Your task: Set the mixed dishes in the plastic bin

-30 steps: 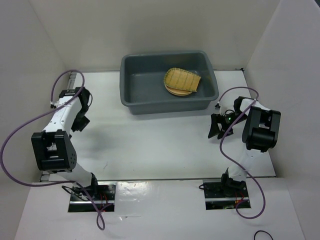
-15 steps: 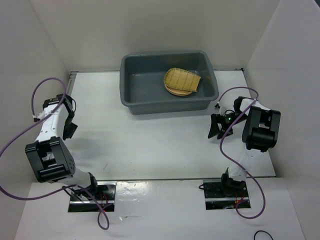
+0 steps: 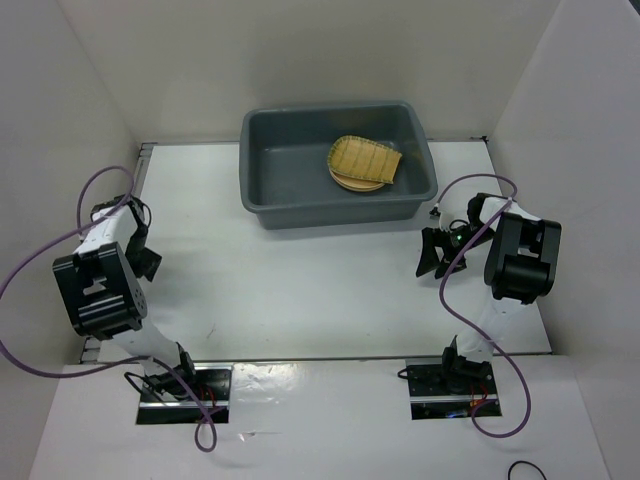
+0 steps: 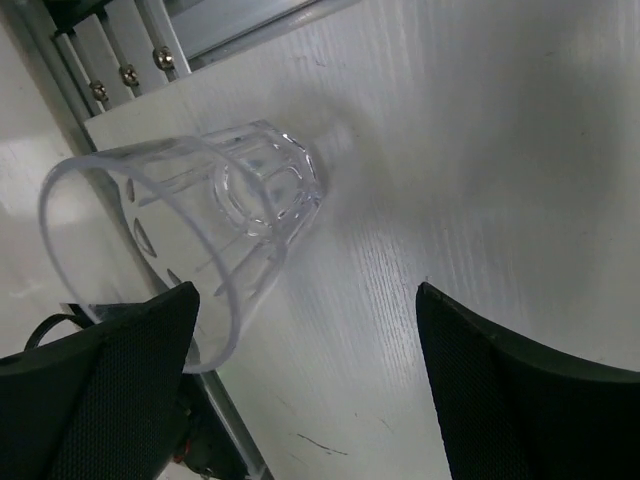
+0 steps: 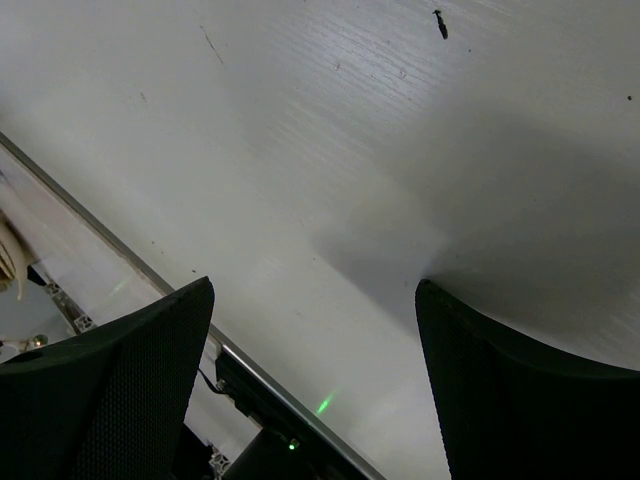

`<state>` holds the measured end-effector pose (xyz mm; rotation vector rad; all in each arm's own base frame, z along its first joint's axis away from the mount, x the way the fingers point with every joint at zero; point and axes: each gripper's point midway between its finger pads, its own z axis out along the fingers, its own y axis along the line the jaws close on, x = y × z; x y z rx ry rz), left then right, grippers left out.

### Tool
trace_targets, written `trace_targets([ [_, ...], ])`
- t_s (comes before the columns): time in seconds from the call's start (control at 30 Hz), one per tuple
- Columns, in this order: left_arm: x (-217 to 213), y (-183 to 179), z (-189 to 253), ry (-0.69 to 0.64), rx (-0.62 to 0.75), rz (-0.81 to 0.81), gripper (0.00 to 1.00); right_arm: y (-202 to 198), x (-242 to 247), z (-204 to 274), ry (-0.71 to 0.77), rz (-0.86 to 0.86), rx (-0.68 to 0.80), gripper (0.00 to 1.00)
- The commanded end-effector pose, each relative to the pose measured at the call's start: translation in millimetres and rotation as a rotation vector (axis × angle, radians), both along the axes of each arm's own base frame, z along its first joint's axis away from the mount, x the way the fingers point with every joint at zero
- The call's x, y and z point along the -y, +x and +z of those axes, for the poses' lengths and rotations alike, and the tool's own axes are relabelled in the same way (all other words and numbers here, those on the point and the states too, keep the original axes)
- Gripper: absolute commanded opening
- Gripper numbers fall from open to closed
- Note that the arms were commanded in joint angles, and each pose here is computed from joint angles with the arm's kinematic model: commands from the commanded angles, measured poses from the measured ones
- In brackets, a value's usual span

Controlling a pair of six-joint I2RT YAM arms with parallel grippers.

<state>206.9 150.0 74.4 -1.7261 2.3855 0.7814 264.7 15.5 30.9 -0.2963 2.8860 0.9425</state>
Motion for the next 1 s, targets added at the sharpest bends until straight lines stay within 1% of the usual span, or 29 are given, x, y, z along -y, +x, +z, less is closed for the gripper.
trace_targets([
  [0.0, 4.9, 3.8, -12.7, -0.058, -0.009, -0.034, 0.94, 6.6, 2.7, 6.4, -0.025, 0.009, 0.042, 0.86],
  [0.03, 3.8, 6.4, -15.7, -0.057, -0.006, -0.034, 0.86, 6.6, 2.7, 6.4, -0.025, 0.009, 0.042, 0.86],
  [0.1, 5.4, 6.0, -18.3, -0.067, -0.006, -0.042, 0.65, 6.6, 2.7, 6.4, -0.025, 0.009, 0.042, 0.86],
  [0.13, 5.4, 6.0, -18.3, -0.067, -0.006, -0.042, 0.44, 6.6, 2.7, 6.4, -0.025, 0.009, 0.042, 0.86],
  [0.2, 6.0, 12.2, -19.9, -0.081, 0.014, -0.067, 0.21, 6.6, 2.7, 6.4, -0.025, 0.009, 0.042, 0.86],
  [0.23, 8.1, 19.1, -18.4, -0.107, 0.034, -0.099, 0.06, 6.6, 2.7, 6.4, -0.025, 0.009, 0.042, 0.86],
  [0.27, 7.9, 19.6, -16.1, -0.112, 0.024, -0.099, 0.0, 7.2, 1.7, 6.9, -0.017, 0.016, 0.05, 0.86],
  [0.3, 5.4, 25.8, -11.5, -0.103, 0.043, -0.1, 0.0, 7.2, 1.7, 6.9, -0.017, 0.016, 0.05, 0.86],
  [0.33, 1.2, 42.7, 8.5, -0.074, 0.106, -0.113, 0.0, 7.2, 1.7, 6.9, -0.017, 0.016, 0.05, 0.86],
  [0.37, -2.1, 50.0, 25.5, -0.04, 0.126, -0.126, 0.0, 4.4, 0.9, 4.9, -0.012, 0.016, 0.031, 0.86],
  [0.4, -0.4, 66.3, 45.4, -0.017, 0.178, -0.152, 0.0, 4.4, 0.9, 4.9, -0.011, 0.016, 0.031, 0.86],
  [0.43, -0.5, 84.4, 63.7, -0.028, 0.242, -0.196, 0.0, 3.7, 0.7, 2.8, -0.009, 0.016, 0.022, 0.86],
  [0.47, -0.9, 118.4, 110.3, 0.002, 0.385, -0.237, 0.0, 4.2, -0.6, 3.5, 0.0, 0.015, 0.024, 0.86],
  [0.5, 12.2, 138.0, 132.4, -0.013, 0.464, -0.293, 0.0, 1.3, -0.9, 0.6, 0.005, 0.027, 0.012, 0.86],
  [0.53, 21.0, 157.9, 154.4, -0.012, 0.555, -0.332, 0.0, 5.3, -1.0, 2.7, 0.011, 0.034, 0.03, 0.86],
  [0.57, 34.6, 180.5, 173.5, -0.033, 0.644, -0.39, 0.0, 2.0, -1.9, 0.3, 0.018, 0.034, 0.007, 0.86],
  [0.6, 43.5, 201.3, 210.2, -0.015, 0.751, -0.434, 0.0, 1.8, -4.3, 0.3, 0.018, 0.043, 0.007, 0.85],
  [0.67, 74.3, 232.9, 226.8, -0.045, 0.817, -0.494, 0.0, -0.4, -6.4, -1.2, 0.033, 0.048, -0.005, 0.83],
  [0.7, 85.8, 250.6, 221.1, -0.072, 0.816, -0.523, 0.0, 0.6, -5.8, 1.4, 0.03, 0.056, 0.012, 0.83],
  [0.73, 109.1, 269.4, 253.3, -0.071, 0.914, -0.587, 0.0, 2.6, -5.3, 7.5, 0.023, 0.056, 0.037, 0.83],
  [0.77, 128.4, 282.1, 261.0, -0.088, 0.943, -0.675, 0.0, 6.0, -4.5, 10.4, 0.016, 0.057, 0.062, 0.83],
  [0.8, 145.5, 300.9, 253.7, -0.102, 0.945, -0.741, 0.0, 3.0, -5.2, 11.3, 0.016, 0.057, 0.062, 0.83],
  [0.83, 165.2, 317.7, 261.9, -0.099, 0.989, -0.825, 0.0, 3.7, -5.0, 13.8, 0.013, 0.057, 0.072, 0.83],
  [0.87, 204.7, 324.8, 293.6, -0.082, 1.054, -0.986, 0.0, 4.3, -4.9, 15.9, 0.01, 0.057, 0.081, 0.83],
  [0.9, 224.1, 349.5, 267.4, -0.098, 1.012, -1.039, 0.0, 2.3, -5.4, 17.6, 0.009, 0.057, 0.086, 0.83],
  [0.93, 241.4, 349.6, 266.5, -0.107, 0.993, -1.089, 0.0, 2.4, -5.1, 17.4, 0.009, 0.064, 0.091, 0.83],
  [0.97, 262.6, 354.2, 275.3, -0.116, 1.038, -1.128, 0.0, 5.4, -5.8, 19.8, 0.012, 0.063, 0.111, 0.83],
])
